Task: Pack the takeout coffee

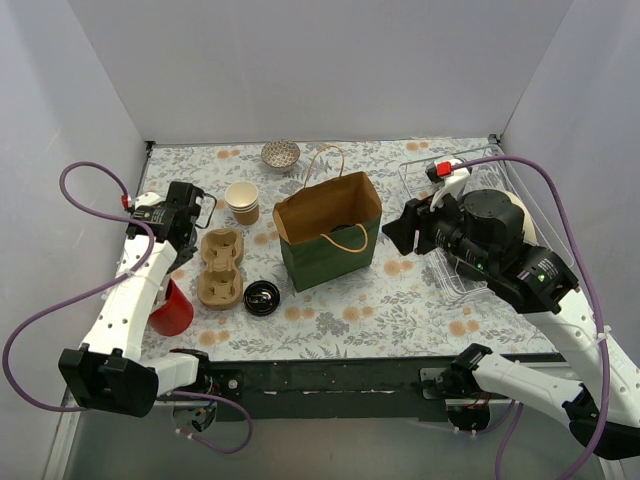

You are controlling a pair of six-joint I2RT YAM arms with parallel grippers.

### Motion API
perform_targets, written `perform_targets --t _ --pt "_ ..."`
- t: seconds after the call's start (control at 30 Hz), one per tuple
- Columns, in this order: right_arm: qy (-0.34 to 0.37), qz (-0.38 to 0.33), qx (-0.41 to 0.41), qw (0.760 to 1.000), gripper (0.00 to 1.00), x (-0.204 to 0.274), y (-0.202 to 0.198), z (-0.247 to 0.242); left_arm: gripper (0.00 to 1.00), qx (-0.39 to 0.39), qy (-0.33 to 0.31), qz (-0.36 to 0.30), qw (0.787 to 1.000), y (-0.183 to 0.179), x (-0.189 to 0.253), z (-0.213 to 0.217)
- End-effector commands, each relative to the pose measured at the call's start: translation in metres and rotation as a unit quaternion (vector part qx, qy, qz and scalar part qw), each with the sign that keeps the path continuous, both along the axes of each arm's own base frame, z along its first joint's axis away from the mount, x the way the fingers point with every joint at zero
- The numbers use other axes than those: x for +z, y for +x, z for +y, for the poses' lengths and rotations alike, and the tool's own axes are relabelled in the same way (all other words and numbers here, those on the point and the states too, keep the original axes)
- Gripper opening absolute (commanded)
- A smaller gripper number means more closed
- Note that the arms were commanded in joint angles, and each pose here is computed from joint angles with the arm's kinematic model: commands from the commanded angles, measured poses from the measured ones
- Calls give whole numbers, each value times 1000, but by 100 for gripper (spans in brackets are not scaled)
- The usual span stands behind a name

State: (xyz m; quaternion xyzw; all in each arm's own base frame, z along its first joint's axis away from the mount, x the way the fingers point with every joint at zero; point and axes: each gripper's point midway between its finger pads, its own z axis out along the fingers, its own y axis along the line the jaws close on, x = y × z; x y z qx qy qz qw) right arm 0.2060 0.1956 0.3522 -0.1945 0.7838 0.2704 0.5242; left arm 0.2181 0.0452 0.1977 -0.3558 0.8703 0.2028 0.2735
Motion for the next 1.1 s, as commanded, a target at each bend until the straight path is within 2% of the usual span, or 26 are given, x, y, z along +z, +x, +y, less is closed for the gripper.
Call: perform_targets --t 0.0,0.33,0.7,0.87,0.93,0.97,1.07 --pt "17 -6 -4 1000 59 9 -1 -1 12 3 7 -21 1000 -2 19 5" --pt "17 -7 1 1000 59 12 -4 -2 0 -25 25 -67 997 12 64 8" --pt "4 -19 5 1000 59 27 0 -1 0 -55 10 -105 993 9 89 3" --pt "4 -24 10 1000 58 35 2 2 16 -52 -11 -109 993 0 80 -2" --pt "4 -24 9 1000 58 36 3 3 13 -46 -21 -103 993 -6 69 -3" --pt "7 -26 8 1000 58 39 4 3 2 -47 -23 -96 994 -7 65 -4" --pt "12 -22 4 1000 57 41 4 4 0 -47 -26 -97 994 -10 63 -5"
